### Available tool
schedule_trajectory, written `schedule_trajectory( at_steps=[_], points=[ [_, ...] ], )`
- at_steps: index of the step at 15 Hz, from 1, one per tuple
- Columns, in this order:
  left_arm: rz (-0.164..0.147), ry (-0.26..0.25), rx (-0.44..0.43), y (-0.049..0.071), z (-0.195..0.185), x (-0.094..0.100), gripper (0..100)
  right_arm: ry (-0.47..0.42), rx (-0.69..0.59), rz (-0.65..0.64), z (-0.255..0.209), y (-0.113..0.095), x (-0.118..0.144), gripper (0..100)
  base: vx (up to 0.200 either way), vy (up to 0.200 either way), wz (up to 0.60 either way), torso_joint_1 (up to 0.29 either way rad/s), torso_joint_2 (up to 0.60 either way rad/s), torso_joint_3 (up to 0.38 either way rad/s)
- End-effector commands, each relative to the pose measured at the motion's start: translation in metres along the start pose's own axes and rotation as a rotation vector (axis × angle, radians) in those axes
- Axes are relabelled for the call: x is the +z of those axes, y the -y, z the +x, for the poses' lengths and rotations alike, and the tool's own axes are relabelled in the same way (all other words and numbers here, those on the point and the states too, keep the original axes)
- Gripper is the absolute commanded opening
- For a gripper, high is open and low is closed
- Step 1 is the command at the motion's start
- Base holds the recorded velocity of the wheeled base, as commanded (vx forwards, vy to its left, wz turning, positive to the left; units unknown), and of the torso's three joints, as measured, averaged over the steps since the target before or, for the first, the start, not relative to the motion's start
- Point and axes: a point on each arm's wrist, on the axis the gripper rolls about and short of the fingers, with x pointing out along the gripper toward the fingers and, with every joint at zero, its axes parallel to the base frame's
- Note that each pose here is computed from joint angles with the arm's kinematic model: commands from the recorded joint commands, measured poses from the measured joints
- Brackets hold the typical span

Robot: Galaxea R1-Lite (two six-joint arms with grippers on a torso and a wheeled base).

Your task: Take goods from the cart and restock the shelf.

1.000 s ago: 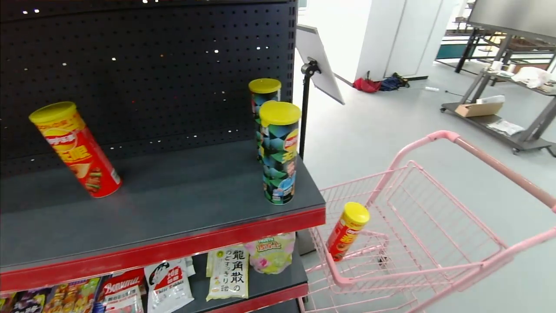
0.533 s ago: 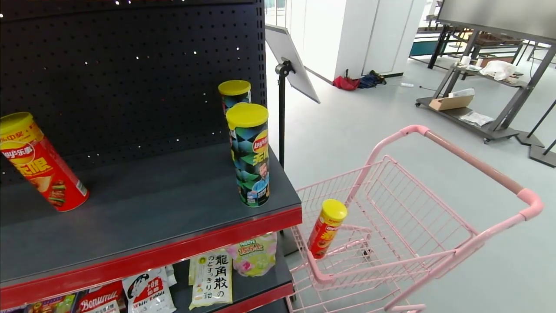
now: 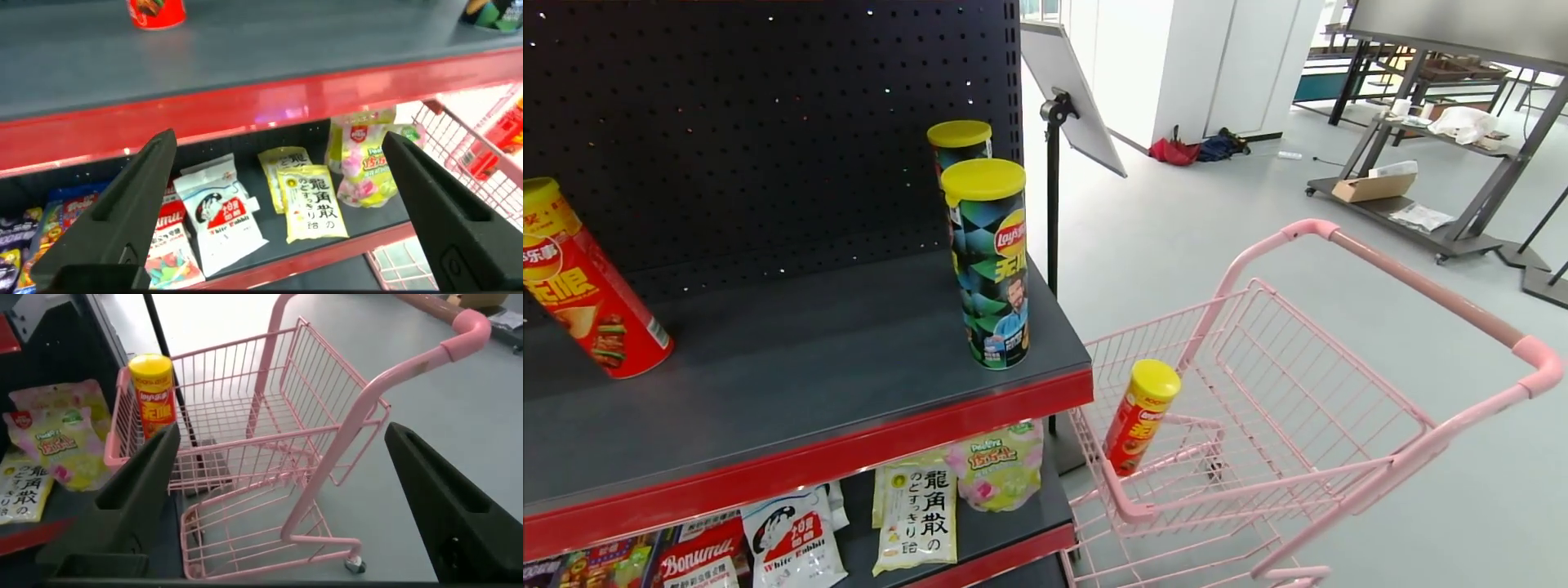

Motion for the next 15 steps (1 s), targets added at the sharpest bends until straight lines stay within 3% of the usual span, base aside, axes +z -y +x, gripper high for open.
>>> schedule_trajectory(
  at_steps=[1,15],
  points=[
    [0.0,-0.001,0.001,0.0,0.0001,0.0,100,0.001,-0.001,0.002,0.0,0.0,0.0001,100,0.0,0.0,0.0,-0.149,0.37,0.266],
    [0.001,-0.001,0.001,0.0,0.0001,0.0,100,0.001,-0.001,0.002,0.0,0.0,0.0001,100,0.0,0.0,0.0,-0.163,0.49,0.326]
  ],
)
